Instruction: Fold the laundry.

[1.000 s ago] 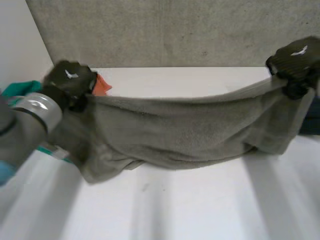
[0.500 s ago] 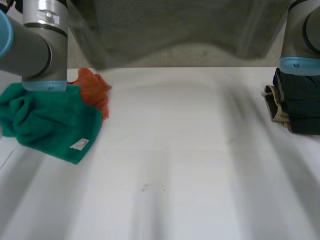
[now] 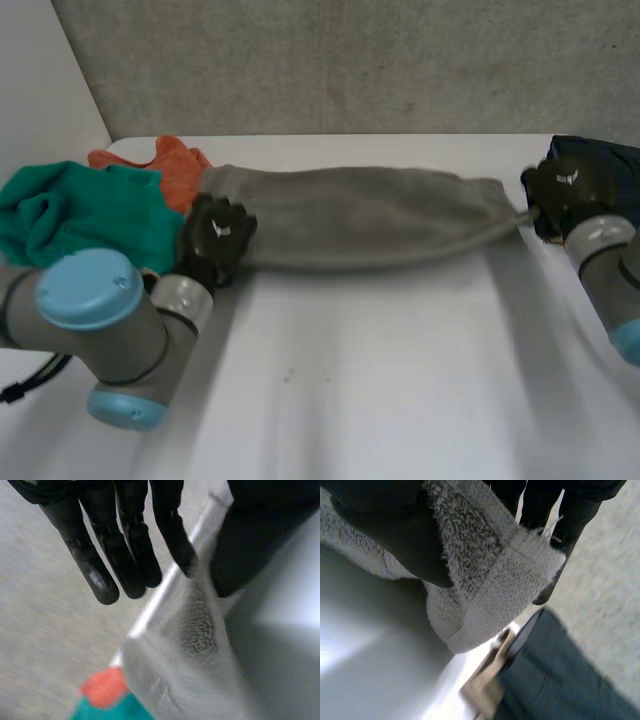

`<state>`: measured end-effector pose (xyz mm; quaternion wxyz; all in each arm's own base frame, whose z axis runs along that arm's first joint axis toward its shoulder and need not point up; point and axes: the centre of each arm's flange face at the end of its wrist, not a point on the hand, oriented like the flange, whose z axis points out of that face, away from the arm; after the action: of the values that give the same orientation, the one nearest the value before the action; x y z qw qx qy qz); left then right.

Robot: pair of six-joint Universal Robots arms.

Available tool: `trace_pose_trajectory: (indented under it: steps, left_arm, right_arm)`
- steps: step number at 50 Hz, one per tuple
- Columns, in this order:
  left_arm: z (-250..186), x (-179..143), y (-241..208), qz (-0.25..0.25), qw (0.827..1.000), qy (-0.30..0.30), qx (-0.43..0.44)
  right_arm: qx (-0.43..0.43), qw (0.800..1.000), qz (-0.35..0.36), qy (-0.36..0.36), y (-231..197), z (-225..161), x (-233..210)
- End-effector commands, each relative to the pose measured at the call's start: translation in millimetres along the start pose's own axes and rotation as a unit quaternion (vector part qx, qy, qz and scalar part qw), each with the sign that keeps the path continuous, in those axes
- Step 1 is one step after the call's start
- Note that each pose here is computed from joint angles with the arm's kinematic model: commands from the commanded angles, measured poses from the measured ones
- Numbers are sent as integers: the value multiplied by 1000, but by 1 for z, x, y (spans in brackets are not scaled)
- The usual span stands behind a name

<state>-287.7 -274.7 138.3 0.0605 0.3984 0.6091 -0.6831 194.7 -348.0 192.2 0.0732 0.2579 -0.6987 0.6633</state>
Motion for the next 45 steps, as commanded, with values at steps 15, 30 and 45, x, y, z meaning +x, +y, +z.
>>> trace_pose_trajectory:
  steps: [15,30,45]
  left_arm:
    - [-35,-61,15,-161,982,26,-99]
    - [-24,-51,59,-179,974,66,-121]
    - [-1,-43,75,-166,977,68,-113]
  right_arm:
    - [-30,1000,6,-6,18,-6,0]
    - [-33,999,6,-9,20,-8,-2]
    - [-40,999,6,-12,24,-10,-4]
